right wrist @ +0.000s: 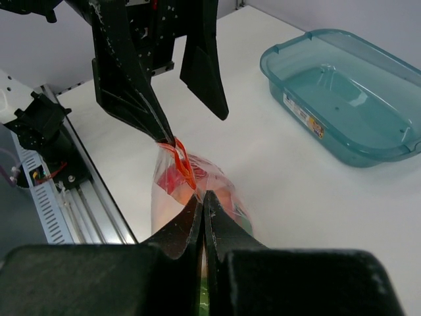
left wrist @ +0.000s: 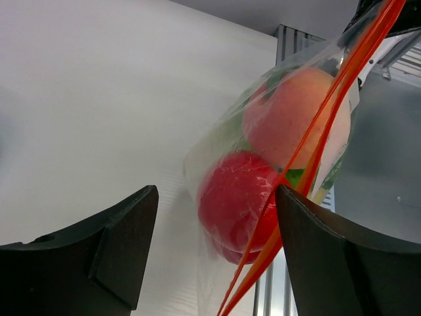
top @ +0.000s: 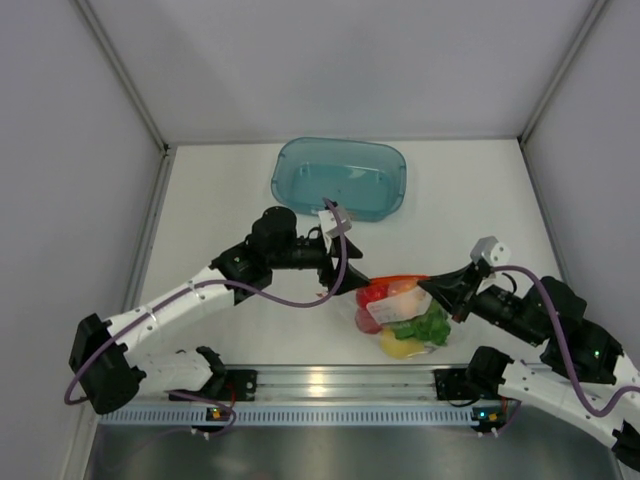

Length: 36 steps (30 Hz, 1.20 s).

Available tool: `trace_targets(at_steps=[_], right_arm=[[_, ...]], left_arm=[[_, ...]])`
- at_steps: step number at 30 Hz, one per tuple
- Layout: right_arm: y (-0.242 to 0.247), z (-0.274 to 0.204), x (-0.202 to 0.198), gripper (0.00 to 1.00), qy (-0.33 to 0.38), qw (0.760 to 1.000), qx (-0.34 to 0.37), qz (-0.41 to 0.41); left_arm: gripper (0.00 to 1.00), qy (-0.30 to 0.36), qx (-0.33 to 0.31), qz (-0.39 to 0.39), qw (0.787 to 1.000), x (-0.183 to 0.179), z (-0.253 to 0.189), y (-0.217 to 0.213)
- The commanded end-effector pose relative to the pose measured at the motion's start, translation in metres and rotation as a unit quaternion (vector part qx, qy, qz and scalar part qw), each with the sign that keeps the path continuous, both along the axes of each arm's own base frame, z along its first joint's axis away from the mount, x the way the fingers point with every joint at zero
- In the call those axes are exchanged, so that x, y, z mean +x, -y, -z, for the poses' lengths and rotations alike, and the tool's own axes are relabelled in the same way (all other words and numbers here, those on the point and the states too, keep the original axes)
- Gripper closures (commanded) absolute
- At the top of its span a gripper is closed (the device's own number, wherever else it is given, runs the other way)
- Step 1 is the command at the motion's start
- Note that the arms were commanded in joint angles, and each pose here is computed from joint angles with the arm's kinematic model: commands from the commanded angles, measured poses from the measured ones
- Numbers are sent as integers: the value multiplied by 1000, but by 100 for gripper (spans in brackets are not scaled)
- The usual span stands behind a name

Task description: Open the zip-top bag and remove the fake food

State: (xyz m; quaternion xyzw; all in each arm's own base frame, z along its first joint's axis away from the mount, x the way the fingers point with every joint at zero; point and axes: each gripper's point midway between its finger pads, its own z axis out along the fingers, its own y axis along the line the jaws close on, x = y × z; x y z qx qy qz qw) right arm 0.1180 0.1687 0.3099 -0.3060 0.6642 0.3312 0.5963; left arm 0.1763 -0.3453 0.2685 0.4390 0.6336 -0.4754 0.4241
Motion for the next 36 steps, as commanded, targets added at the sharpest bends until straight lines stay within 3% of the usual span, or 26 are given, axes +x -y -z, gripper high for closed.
trace_targets(at_steps=[1,6,9,10,16,19,21,24,25,28,29,31,32,35,36], right_arm=[[-5,-29,2,100,34,998,45,-5],[-5,-27,4,100,32,999,43,0],[-5,-28,4,100,33,998,45,1],[-5,-27,6,100,32,998,45,6],[-3,-24,13,100,29,998,49,26],[0,-15,29,100,12,996,47,74],[1,-3,42,81,-14,992,47,112],[1,9,65,78,-43,982,42,179],[-5,15,72,76,-54,980,33,190],[-16,13,85,77,-76,974,36,212],[-19,6,87,71,-87,971,52,218],[-29,8,93,69,-105,967,56,224],[-32,4,95,61,-124,961,81,232],[-46,12,101,38,-172,946,120,247],[-49,13,104,37,-182,941,135,252]], left_arm=[[23,20,-23,23,999,-7,-8,6],[24,16,-16,30,999,-8,-2,10],[41,11,-8,36,999,-9,6,14],[55,8,-5,37,999,-9,9,16],[100,10,-2,42,999,-13,11,21],[100,11,-2,-10,1000,1,8,16],[100,10,-4,-55,998,11,4,8],[100,-4,-12,-160,987,35,0,-9],[100,-21,-19,-215,976,47,-2,-19],[100,-50,-45,-267,961,51,-9,-34],[100,-55,-53,-285,955,53,-12,-40],[100,-71,-78,-343,933,60,-20,-60],[100,-69,-87,-384,916,68,-23,-74],[100,-79,-113,-423,895,69,-27,-94],[100,-77,-119,-437,888,71,-29,-99]])
